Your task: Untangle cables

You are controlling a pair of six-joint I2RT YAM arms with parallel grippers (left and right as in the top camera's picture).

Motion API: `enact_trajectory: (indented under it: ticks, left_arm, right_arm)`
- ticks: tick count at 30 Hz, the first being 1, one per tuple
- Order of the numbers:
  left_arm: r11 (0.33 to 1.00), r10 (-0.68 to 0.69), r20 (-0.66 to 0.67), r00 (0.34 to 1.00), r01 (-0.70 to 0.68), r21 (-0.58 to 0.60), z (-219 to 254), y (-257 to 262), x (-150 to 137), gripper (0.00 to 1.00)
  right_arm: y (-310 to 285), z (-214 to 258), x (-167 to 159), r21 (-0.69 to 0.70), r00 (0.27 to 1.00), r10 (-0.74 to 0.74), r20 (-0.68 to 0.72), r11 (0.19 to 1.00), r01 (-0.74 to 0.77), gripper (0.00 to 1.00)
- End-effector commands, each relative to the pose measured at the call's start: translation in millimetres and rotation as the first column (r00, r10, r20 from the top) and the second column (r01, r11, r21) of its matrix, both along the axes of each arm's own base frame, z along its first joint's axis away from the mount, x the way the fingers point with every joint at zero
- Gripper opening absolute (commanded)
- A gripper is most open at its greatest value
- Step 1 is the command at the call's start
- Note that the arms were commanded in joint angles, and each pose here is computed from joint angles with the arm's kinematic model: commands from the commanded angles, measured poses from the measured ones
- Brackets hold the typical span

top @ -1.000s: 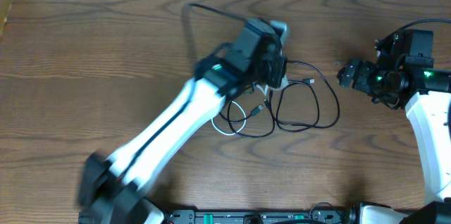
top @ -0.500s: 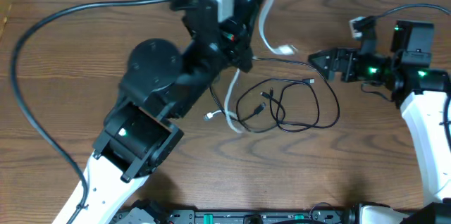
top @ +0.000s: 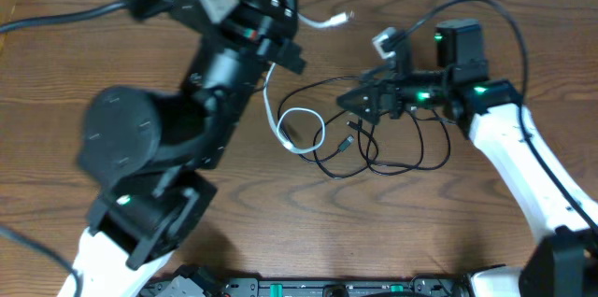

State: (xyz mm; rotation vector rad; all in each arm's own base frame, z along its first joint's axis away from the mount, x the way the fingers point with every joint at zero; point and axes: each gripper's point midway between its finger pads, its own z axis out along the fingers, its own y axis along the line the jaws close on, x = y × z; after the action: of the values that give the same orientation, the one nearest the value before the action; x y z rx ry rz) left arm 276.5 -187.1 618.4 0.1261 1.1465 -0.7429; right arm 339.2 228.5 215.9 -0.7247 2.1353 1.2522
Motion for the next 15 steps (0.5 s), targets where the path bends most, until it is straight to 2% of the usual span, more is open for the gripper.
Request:
enact_trajectory:
  ticks: [1,8,15]
  left_arm:
    - [0.999,0.023,0.036,0.999,-0.022,-0.037,26.3,18.2,-15.1,0.08]
    - [1.000,-0.003,-0.071,0.997,0.002,-0.016,4.8,10.8,-6.1,0.08]
    - [0.999,-0.052,-0.127,0.991,0.051,-0.006,-8.5,-0.6,-1.7,0.07]
  right_arm:
    - [22.6,13.9,-13.7,0.090,0.989,0.134,0.062,0.986,-0.139,0.99]
    - [49.4,43.8,-14.9,0.135,0.939,0.203,0.276,0.960,-0.247,0.99]
    - [86.8,68.6,-32.8,0.173,0.883,0.258,0.393,0.922,-0.347,0.98]
